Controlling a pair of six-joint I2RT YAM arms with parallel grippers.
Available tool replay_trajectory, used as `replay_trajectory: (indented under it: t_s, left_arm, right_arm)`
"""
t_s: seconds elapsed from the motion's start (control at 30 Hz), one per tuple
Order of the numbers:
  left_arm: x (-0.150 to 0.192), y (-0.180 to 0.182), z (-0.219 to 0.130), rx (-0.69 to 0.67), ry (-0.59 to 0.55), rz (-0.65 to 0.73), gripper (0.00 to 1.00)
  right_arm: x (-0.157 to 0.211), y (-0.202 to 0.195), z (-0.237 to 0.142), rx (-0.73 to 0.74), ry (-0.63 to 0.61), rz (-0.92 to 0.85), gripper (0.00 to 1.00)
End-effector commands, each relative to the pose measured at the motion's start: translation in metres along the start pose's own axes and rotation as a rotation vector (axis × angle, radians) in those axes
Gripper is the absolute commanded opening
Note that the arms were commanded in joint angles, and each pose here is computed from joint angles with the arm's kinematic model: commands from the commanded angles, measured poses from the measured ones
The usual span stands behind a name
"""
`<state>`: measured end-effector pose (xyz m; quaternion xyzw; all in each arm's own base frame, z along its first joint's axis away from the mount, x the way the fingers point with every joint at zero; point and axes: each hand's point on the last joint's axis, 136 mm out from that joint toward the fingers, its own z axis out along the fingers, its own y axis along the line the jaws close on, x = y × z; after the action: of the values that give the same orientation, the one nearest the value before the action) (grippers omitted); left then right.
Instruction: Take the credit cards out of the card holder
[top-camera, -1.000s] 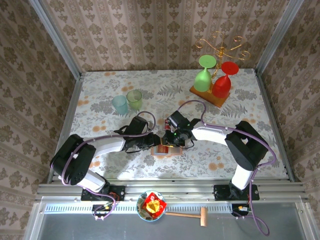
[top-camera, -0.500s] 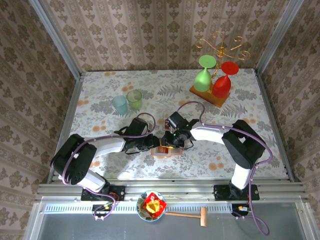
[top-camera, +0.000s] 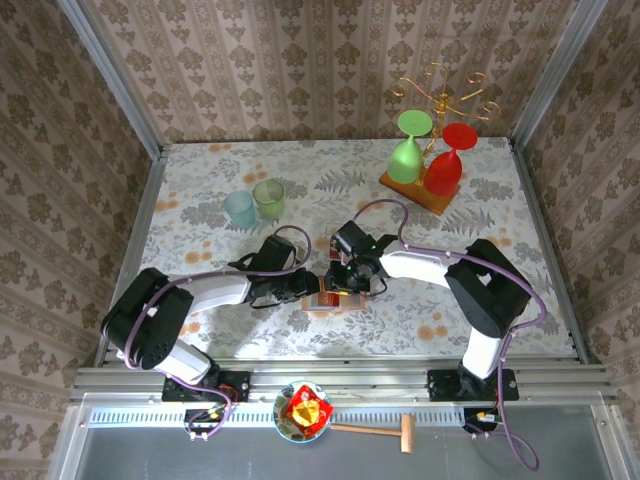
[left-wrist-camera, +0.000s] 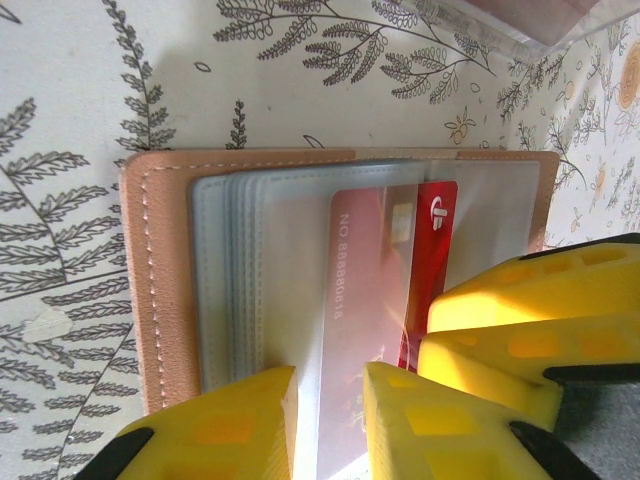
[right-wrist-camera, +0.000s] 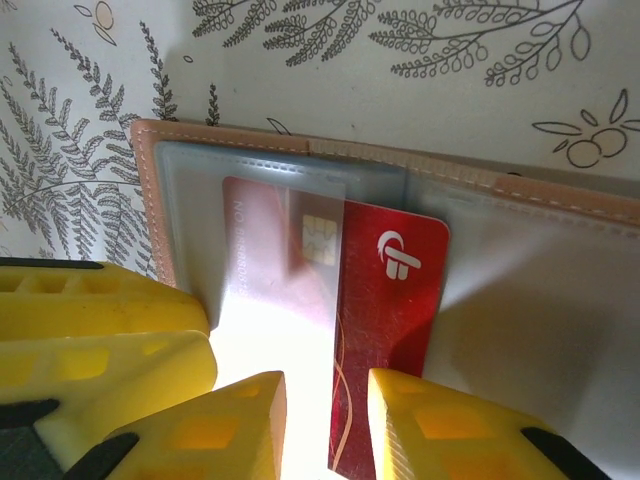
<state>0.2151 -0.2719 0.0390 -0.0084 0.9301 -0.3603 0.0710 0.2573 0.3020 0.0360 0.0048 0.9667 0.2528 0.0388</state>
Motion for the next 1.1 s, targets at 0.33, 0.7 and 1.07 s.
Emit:
replay_trajectory:
  t_s: [0.33,0.7,1.07]
  left_arm:
    - [-0.008,-0.017,-0.008,0.01,-0.012,0.052,0.22]
    - [-0.005,-0.016,-0.004,-0.027,0.023,0.091,0.09]
    - [0.003,0.001,0.003,-0.087,0.056,0.084,0.04]
  right_arm:
    - [-0.007,0.003,-0.016,-0.004,-0.033,-0.019,0.27]
    - [-0.007,-0.005,-0.016,-0.1,-0.045,0.049,0.25]
    - [-0.007,-0.013,-0.01,-0.14,-0.038,0.089,0.23]
